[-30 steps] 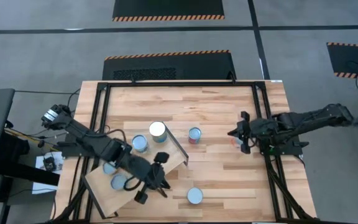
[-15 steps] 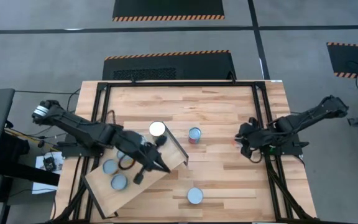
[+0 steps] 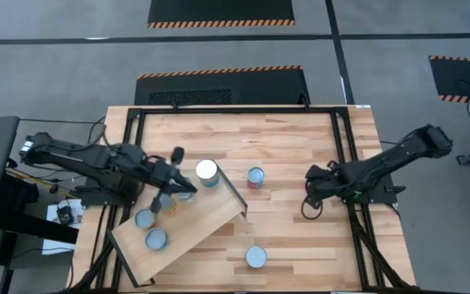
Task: Pick and place cans onto a shelf
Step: Put the canned meatballs on the shelf
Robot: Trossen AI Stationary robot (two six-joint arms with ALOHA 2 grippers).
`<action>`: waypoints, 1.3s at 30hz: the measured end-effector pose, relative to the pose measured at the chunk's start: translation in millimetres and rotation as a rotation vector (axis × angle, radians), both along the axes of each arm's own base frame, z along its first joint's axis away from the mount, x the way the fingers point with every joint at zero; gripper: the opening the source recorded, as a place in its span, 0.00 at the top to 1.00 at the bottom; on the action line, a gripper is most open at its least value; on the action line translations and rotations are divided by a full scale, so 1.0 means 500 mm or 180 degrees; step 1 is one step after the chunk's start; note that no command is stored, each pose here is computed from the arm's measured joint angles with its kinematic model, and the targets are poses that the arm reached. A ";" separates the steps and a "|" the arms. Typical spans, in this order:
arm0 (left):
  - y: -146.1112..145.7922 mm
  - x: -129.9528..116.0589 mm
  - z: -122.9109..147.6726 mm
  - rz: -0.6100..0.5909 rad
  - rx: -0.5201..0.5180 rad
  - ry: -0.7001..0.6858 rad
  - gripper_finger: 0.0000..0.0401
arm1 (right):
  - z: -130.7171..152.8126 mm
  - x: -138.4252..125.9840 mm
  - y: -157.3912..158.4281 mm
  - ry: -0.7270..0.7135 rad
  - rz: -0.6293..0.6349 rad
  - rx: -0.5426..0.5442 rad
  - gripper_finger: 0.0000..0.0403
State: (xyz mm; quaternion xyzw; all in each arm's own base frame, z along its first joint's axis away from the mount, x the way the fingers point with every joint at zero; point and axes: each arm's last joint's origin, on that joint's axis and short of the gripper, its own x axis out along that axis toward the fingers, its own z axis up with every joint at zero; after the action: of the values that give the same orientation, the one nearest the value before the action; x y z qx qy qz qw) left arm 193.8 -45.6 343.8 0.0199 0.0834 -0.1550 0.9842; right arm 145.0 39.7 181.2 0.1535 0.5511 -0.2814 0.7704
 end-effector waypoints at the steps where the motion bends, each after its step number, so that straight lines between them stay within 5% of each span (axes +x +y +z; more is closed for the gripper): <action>1: 0.004 -0.011 0.002 0.0045 0.0000 -0.0036 1.00 | -0.006 0.004 -0.001 0.0071 -0.0018 -0.0022 0.53; 8: 0.024 -0.087 -0.020 0.0207 -0.0069 -0.0220 1.00 | -0.034 0.028 -0.011 0.0418 0.0050 -0.0146 0.64; 16: 0.040 -0.140 -0.080 0.0435 -0.0176 -0.0286 1.00 | -0.010 0.055 -0.011 0.0475 0.0381 -0.0114 0.91; 20: 0.044 -0.158 -0.095 0.0473 -0.0198 -0.0360 1.00 | 0.039 0.079 -0.004 0.0348 0.0596 -0.0107 0.98; 28: 0.049 -0.172 -0.115 0.0548 -0.0240 -0.0350 1.00 | 0.175 0.113 0.023 -0.0025 0.1049 -0.0068 0.95; 39: 0.050 -0.171 -0.119 0.0628 -0.0171 -0.0296 1.00 | 0.376 0.195 0.074 -0.1270 0.2144 -0.0530 0.95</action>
State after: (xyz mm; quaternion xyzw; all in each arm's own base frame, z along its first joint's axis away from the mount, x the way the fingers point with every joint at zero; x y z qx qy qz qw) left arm 108.3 -20.6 284.2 -0.0076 0.0350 -0.0584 0.9976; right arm 242.4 76.8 369.4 -0.0470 0.3855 -0.0214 0.9213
